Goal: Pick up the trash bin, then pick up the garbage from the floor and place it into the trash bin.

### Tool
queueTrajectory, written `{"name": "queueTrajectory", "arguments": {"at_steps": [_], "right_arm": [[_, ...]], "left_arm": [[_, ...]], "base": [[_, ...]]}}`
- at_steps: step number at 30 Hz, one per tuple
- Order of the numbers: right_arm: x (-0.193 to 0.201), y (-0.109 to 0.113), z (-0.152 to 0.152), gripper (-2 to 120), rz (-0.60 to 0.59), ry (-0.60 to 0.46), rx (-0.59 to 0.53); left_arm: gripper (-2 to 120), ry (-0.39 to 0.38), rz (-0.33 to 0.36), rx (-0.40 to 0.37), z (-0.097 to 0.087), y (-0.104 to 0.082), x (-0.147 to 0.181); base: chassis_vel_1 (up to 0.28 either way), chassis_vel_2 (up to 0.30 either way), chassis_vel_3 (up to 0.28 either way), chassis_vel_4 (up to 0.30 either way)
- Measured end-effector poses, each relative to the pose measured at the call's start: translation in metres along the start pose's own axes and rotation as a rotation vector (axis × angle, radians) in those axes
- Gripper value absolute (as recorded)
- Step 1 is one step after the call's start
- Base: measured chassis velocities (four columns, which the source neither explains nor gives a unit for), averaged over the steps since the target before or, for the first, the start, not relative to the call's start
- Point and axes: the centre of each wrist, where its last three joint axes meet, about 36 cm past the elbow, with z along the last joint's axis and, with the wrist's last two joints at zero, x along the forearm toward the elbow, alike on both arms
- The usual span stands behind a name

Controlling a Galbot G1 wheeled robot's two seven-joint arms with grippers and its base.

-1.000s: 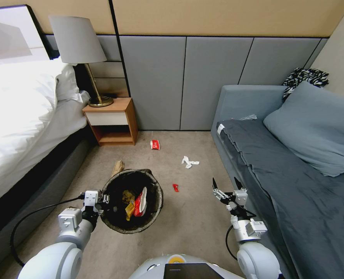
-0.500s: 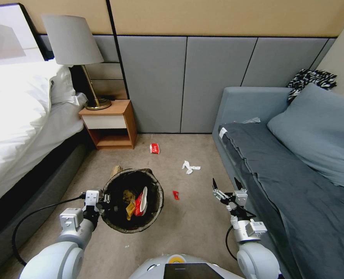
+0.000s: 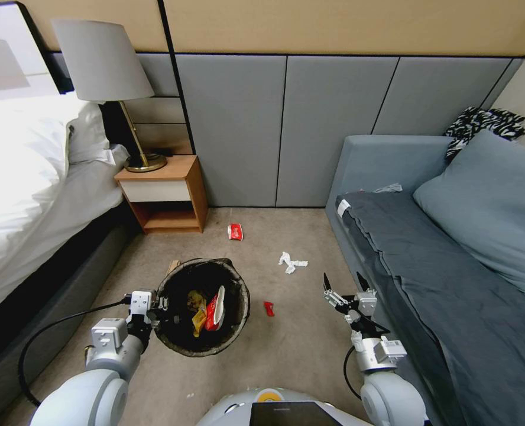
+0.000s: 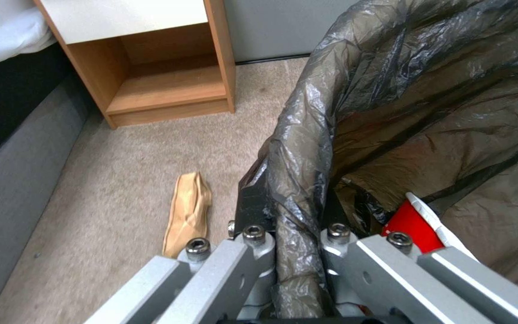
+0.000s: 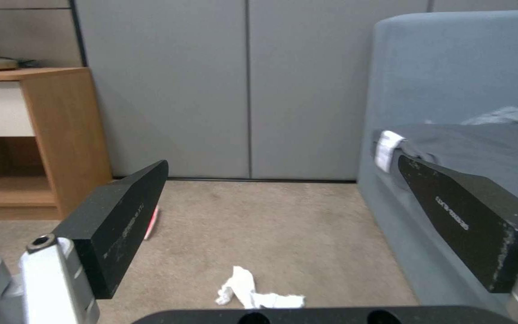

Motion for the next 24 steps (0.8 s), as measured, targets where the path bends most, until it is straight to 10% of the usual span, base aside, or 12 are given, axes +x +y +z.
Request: {"name": "queueTrajectory", "arguments": {"at_steps": [24], "right_arm": [[-0.048,-0.008,0.074,100,-0.320,0.321,-0.039]], "left_arm": [[1,0.010,0.020,-0.003,-0.001,-0.004,-0.002]], "base": [[-0.001,0.002,0.002,-0.003]]}}
